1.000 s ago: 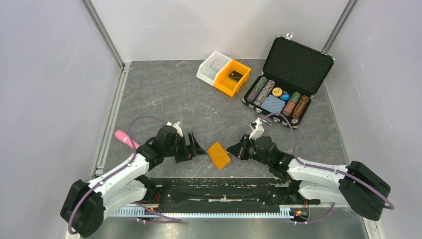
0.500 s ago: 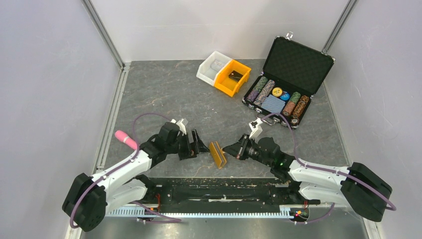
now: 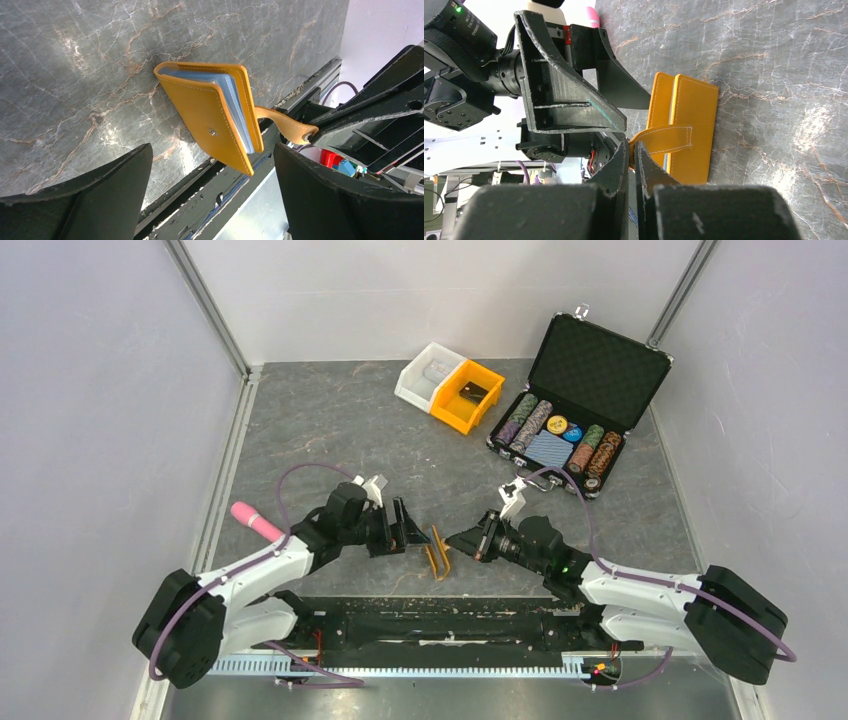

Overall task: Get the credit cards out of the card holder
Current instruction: Open the card holder at the corner of the board, then remove the credit card from the card holder.

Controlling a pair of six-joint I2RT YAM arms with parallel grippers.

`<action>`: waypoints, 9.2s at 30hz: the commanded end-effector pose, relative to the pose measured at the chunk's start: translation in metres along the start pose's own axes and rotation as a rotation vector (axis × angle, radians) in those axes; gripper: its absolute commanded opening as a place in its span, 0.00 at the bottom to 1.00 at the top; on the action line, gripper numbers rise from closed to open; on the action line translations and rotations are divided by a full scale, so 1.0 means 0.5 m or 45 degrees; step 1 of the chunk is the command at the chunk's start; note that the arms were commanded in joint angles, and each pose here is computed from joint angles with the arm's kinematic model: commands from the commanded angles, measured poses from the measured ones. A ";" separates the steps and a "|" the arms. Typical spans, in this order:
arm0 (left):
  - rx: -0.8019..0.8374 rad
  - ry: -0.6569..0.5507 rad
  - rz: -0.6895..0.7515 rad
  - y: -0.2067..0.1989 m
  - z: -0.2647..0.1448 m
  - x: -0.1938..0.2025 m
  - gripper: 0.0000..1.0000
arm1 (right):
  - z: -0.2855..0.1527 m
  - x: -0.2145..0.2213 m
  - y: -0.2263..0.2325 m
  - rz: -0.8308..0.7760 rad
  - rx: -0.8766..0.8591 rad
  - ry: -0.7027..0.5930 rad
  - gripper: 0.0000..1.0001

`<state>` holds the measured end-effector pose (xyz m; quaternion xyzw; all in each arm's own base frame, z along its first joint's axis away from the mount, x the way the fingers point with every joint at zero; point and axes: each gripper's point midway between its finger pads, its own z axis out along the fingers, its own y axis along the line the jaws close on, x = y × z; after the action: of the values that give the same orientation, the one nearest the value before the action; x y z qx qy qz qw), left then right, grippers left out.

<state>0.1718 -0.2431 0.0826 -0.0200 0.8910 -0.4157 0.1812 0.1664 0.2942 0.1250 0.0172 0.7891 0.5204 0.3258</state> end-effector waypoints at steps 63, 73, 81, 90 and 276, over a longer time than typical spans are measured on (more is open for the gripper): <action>-0.036 0.109 0.122 -0.001 0.032 0.005 0.43 | -0.047 0.024 -0.126 -0.208 0.194 0.016 0.02; 0.018 0.093 0.137 -0.027 0.023 -0.003 0.02 | -0.052 0.024 -0.168 -0.251 0.332 0.064 0.18; 0.023 0.066 0.140 -0.038 0.012 -0.007 0.19 | -0.043 -0.043 -0.063 -0.330 0.256 0.036 0.37; 0.023 0.053 0.140 -0.049 0.006 -0.010 0.02 | -0.009 -0.025 0.047 -0.283 -0.020 0.066 0.43; -0.335 0.178 0.058 0.121 0.028 0.079 0.14 | 0.114 0.135 -0.112 -0.243 0.191 0.406 0.30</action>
<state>0.1463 -0.2206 0.0203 -0.0118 0.9489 -0.2921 0.1190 0.1586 0.3312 0.0262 -0.1114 0.8724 0.4127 0.2372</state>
